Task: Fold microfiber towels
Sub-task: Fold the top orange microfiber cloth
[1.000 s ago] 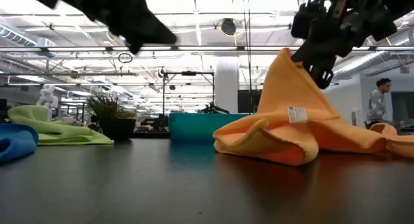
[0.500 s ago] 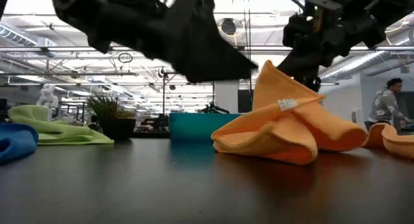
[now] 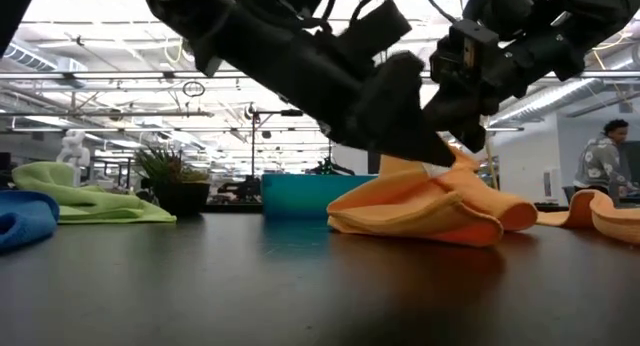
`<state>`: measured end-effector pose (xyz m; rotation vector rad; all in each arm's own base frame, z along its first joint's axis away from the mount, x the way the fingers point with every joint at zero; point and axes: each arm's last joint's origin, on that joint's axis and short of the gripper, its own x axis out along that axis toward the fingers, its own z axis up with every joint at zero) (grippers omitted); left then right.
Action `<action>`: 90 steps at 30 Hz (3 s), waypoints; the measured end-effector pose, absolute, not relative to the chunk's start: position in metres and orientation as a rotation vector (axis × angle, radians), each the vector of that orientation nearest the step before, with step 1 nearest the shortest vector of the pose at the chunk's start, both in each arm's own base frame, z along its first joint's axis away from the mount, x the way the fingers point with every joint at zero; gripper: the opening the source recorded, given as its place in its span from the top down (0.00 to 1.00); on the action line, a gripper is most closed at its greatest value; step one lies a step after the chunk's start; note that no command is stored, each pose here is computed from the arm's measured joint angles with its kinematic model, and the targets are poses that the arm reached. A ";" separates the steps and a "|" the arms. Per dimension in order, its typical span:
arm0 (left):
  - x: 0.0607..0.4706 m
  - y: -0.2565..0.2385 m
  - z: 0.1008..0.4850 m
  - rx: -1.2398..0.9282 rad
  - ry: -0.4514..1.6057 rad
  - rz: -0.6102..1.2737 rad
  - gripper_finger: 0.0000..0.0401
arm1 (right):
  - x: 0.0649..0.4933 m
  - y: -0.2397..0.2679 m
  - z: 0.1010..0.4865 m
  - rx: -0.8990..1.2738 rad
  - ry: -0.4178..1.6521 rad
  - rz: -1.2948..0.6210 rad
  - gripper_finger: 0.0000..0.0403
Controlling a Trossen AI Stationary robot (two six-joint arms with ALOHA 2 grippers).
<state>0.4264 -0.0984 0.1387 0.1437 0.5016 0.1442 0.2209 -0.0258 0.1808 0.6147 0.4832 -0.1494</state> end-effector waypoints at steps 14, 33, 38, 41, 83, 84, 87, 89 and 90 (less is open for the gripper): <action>0.429 -0.091 0.131 0.187 0.524 0.238 0.50 | 0.221 -0.029 0.181 0.597 0.467 -0.171 1.00; 0.428 -0.080 0.129 0.209 0.594 0.171 0.98 | 0.220 -0.029 0.179 0.530 0.497 -0.155 1.00; 0.418 -0.078 0.149 0.220 0.642 0.170 0.99 | 0.220 -0.023 0.179 0.461 0.523 -0.006 0.96; 0.410 -0.076 0.167 0.216 0.666 0.186 0.99 | 0.220 -0.019 0.181 0.415 0.523 0.029 0.90; 0.384 -0.029 0.201 0.117 0.824 0.273 0.98 | 0.207 0.082 0.111 -0.214 0.900 0.031 0.65; 0.384 -0.030 0.201 0.116 0.824 0.273 0.97 | 0.208 0.081 0.111 -0.223 0.900 0.021 0.66; 0.384 -0.030 0.201 0.117 0.824 0.272 0.98 | 0.207 0.080 0.111 -0.241 0.893 -0.008 0.71; 0.384 -0.030 0.201 0.116 0.825 0.271 0.99 | 0.206 0.079 0.114 -0.248 0.883 -0.019 0.77; 0.384 -0.030 0.201 0.112 0.826 0.262 0.99 | 0.206 0.079 0.116 -0.241 0.871 -0.019 0.80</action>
